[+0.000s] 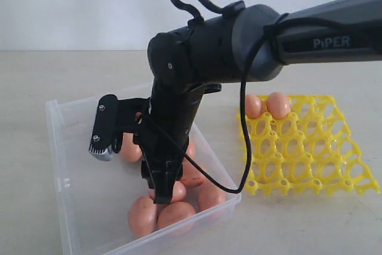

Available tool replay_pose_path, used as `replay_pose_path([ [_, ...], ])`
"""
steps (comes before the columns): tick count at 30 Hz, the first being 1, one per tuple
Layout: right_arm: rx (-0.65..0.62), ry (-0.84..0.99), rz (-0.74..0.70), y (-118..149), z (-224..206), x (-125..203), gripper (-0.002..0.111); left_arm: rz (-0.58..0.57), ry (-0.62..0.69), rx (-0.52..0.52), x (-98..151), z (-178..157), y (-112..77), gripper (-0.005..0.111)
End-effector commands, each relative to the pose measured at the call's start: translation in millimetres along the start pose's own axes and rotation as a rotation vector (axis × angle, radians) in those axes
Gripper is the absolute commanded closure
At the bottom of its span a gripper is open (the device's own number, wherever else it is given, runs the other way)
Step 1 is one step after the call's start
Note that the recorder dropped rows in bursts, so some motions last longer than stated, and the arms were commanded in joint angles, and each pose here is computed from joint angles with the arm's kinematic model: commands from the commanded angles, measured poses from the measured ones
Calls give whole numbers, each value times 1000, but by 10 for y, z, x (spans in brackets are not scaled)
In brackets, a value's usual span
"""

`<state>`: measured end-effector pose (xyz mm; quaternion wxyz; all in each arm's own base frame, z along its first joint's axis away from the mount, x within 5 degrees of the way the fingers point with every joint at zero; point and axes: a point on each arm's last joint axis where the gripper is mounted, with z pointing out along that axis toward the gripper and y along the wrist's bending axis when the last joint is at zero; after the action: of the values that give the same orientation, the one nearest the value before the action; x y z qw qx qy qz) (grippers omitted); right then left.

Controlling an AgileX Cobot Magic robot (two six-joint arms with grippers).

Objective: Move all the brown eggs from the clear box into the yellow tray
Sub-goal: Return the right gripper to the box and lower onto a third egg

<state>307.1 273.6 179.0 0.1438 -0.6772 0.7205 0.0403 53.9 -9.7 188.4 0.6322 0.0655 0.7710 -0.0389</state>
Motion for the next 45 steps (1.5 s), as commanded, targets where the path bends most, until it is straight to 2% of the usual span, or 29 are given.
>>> replay_pose_path([
  [1,-44,51,31,20,175,42,62,3,-6,3,5,2,-1,103],
  [7,-113,126,105,73,391,120,62,3,-6,3,5,2,-1,103],
  [15,-84,115,267,54,397,105,62,3,-6,3,5,2,-1,103],
  [21,-69,100,295,40,384,91,63,3,-6,3,5,2,-1,103],
  [26,-21,35,311,-49,144,-32,63,3,-6,3,5,2,-1,103],
  [30,10,-12,450,-119,-133,-140,63,3,-6,3,5,2,-1,103],
  [34,-30,37,518,-81,-277,-133,63,3,-6,3,5,2,-1,103],
  [39,-120,172,534,28,-300,-39,63,3,-6,3,5,2,-1,103],
  [45,-122,178,539,16,-198,-37,63,3,-6,3,5,2,-1,103],
])
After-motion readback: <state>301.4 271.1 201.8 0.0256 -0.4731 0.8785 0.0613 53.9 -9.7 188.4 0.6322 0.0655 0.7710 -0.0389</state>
